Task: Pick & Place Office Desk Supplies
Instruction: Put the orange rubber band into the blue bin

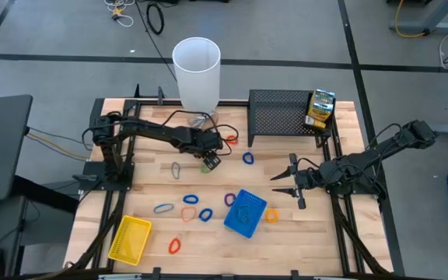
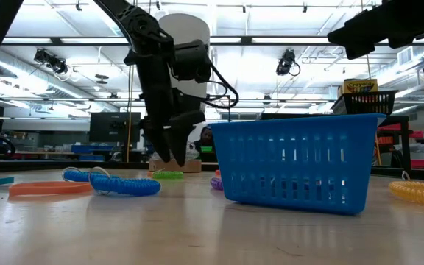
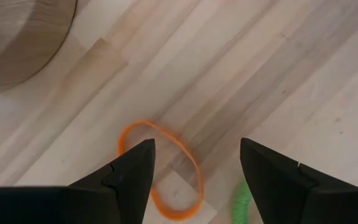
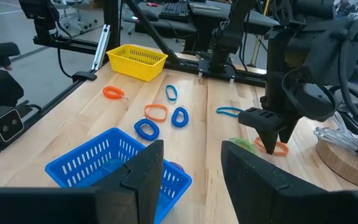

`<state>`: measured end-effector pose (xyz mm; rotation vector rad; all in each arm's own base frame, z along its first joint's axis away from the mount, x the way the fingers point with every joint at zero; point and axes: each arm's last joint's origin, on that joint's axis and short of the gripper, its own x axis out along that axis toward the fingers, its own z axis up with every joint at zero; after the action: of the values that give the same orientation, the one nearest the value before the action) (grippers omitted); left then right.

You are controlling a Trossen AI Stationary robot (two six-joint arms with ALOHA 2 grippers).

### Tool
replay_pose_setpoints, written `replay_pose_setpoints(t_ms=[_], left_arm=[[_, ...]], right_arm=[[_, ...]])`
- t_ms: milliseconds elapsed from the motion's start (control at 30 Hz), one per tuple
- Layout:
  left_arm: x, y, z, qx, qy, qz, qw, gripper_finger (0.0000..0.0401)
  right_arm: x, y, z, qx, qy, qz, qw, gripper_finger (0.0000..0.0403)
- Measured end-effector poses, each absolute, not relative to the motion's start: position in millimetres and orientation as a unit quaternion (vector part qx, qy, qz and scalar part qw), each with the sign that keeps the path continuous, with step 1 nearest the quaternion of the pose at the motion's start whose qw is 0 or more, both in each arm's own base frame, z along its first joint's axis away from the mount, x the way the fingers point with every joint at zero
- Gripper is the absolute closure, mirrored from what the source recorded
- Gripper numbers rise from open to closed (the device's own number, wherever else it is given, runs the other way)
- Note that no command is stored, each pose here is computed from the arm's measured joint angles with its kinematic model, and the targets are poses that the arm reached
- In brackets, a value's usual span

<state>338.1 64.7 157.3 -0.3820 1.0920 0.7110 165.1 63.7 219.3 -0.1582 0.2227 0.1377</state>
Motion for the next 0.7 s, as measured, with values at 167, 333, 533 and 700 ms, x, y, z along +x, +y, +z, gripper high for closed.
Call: replay_pose_setpoints(t_ms=[167,333,533,700], left_arm=[[340.0,66.8,139.1,-0.185,0.534,0.322,0.76,0.0161],[341.8,68.3,130.6,-0.184,0.546,0.314,0.755,0.0161],[342.6,67.2,129.7,-0.178,0.553,0.294,0.759,0.0207],[342.9,67.4,129.1,-0.175,0.555,0.287,0.761,0.0315]], right_arm=[[165.1,63.7,219.3,-0.079,0.111,0.069,0.988,0.0234],[165.1,63.7,219.4,-0.078,0.111,0.069,0.988,0.0234],[165.1,63.8,219.4,-0.076,0.111,0.07,0.988,0.0234],[165.2,63.8,219.4,-0.076,0.111,0.07,0.988,0.0234]])
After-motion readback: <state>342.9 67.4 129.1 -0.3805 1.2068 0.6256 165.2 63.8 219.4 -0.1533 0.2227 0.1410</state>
